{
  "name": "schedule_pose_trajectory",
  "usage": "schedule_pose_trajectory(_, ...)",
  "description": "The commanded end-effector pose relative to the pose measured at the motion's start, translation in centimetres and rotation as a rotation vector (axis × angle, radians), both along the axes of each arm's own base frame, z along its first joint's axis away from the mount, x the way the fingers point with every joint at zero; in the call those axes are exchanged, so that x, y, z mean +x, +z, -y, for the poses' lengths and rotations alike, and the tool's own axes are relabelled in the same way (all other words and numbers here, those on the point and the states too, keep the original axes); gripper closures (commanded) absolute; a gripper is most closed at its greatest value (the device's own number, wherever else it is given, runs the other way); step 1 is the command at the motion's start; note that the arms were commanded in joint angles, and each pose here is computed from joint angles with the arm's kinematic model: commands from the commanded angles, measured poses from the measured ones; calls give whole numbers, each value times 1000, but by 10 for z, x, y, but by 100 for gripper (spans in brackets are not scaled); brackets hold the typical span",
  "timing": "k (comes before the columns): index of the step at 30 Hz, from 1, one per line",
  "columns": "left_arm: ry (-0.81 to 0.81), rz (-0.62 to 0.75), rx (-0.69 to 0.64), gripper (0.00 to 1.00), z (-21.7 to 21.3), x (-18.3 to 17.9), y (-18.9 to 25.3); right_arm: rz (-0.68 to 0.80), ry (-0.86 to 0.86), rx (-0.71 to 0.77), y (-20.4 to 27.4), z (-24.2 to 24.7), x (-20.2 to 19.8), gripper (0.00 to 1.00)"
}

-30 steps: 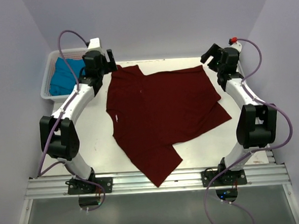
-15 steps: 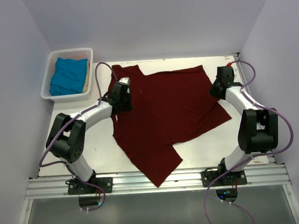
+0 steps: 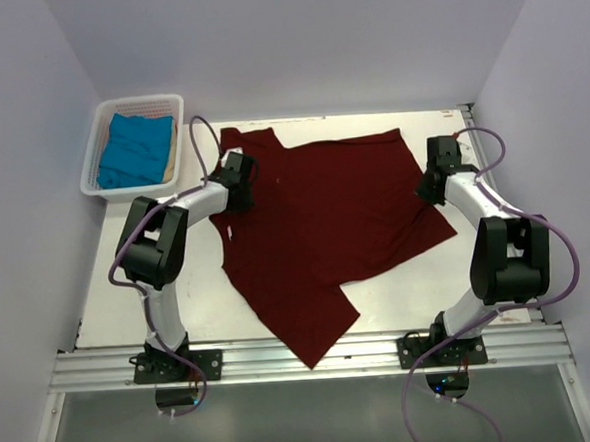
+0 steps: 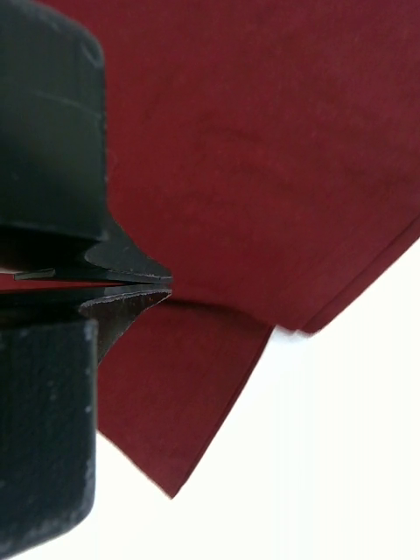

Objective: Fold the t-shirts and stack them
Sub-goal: Flatten the tshirt out

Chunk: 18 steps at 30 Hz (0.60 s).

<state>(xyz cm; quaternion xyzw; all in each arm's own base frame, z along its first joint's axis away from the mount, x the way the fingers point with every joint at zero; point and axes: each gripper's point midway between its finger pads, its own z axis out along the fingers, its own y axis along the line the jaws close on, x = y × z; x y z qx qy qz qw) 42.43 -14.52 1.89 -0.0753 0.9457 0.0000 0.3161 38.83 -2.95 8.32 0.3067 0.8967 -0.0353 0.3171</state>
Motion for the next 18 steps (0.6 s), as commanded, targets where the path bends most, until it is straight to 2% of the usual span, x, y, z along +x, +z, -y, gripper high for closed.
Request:
schedule_pose_trajectory(1, 130, 24, 44, 100, -41, 28, 7, -19, -54, -40, 6, 9, -19, 100)
schedule_pose_trajectory(7, 179, 73, 28, 100, -72, 63, 23, -70, -58, -49, -9, 9, -42, 100)
schedule_pose_trajectory(14, 100, 117, -50, 100, -53, 86, 32, -116, -47, -38, -23, 5, -63, 100)
schedule_pose_trajectory(18, 42, 182, -129, 100, -37, 88, 67, -146, -50, -101, -30, 8, -84, 100)
